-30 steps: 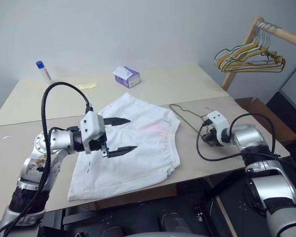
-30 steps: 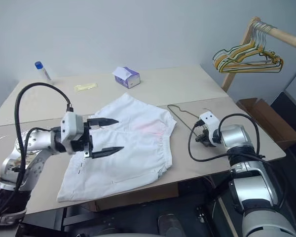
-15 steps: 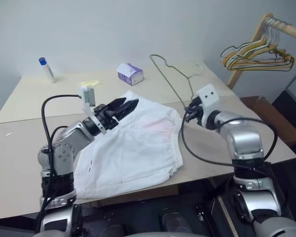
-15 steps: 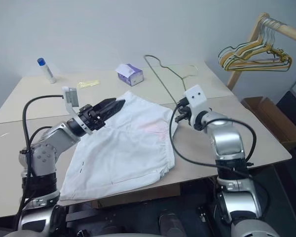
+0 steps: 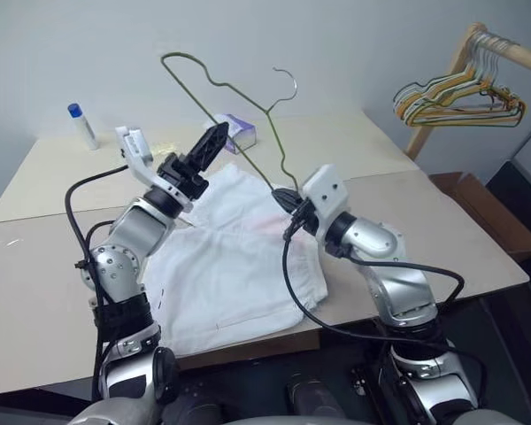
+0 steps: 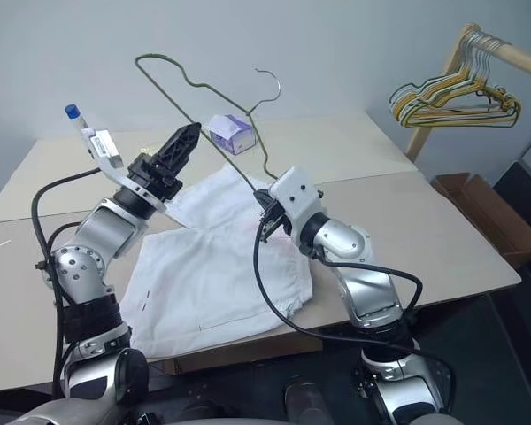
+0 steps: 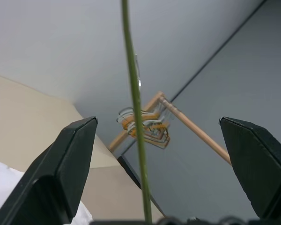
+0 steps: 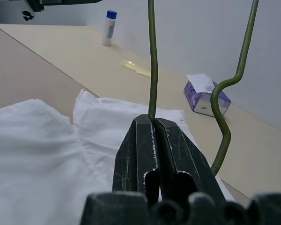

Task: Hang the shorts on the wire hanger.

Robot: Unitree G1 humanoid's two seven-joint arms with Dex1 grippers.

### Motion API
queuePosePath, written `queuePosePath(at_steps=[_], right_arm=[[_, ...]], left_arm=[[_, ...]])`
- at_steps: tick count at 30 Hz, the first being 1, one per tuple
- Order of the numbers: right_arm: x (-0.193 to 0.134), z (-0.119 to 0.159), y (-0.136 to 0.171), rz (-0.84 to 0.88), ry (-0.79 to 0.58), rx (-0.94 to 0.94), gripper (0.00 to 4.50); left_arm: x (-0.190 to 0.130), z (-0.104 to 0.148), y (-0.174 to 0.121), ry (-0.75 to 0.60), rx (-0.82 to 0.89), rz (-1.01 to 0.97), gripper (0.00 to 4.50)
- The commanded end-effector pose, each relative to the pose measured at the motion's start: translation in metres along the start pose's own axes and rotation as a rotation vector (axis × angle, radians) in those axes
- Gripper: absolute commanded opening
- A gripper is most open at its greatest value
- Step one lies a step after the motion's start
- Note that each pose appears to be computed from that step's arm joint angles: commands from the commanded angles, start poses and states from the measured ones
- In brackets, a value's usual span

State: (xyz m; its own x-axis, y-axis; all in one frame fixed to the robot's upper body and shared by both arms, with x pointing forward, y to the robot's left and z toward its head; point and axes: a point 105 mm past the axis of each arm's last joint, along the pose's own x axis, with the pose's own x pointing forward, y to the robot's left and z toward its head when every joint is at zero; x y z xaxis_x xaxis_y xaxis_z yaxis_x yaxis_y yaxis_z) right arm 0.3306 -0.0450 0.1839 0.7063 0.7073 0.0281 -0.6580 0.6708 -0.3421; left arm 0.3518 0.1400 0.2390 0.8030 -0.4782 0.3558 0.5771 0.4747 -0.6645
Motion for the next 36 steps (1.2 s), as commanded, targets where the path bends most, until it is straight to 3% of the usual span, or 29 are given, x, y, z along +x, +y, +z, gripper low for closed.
queuePosePath(at_steps=[1,5,15,23,24,30,35,36], right_arm=[[-0.002,0.023,0.010,0.041,-0.104,-0.062,0.02],[-0.001,0.024,0.014,0.043,-0.111,-0.055,0.00],[0.001,0.019,0.021,0.039,-0.100,-0.075,0.00],[0.002,0.018,0.025,0.027,-0.105,-0.209,0.00],[0.002,0.018,0.026,0.036,-0.103,-0.240,0.58],[0.001,0.027,0.023,0.031,-0.147,-0.261,2.54],[-0.009,0.039,0.011,0.051,-0.168,-0.141,4.40],[-0.012,0.039,0.010,0.081,-0.164,-0.113,4.49]], left_arm=[[0.005,0.018,-0.015,-0.054,-0.001,-0.058,4.50],[0.005,0.018,-0.017,-0.049,-0.008,-0.066,3.55],[0.007,0.007,-0.012,-0.018,-0.006,-0.035,0.08],[0.007,-0.001,-0.007,0.006,0.134,-0.016,0.03],[0.007,-0.001,-0.008,0.002,0.142,-0.020,0.00],[0.008,0.001,-0.008,-0.003,0.226,-0.049,0.00],[0.003,0.009,-0.007,0.023,0.313,-0.103,0.00],[0.003,0.012,-0.008,0.024,0.323,-0.119,0.00]])
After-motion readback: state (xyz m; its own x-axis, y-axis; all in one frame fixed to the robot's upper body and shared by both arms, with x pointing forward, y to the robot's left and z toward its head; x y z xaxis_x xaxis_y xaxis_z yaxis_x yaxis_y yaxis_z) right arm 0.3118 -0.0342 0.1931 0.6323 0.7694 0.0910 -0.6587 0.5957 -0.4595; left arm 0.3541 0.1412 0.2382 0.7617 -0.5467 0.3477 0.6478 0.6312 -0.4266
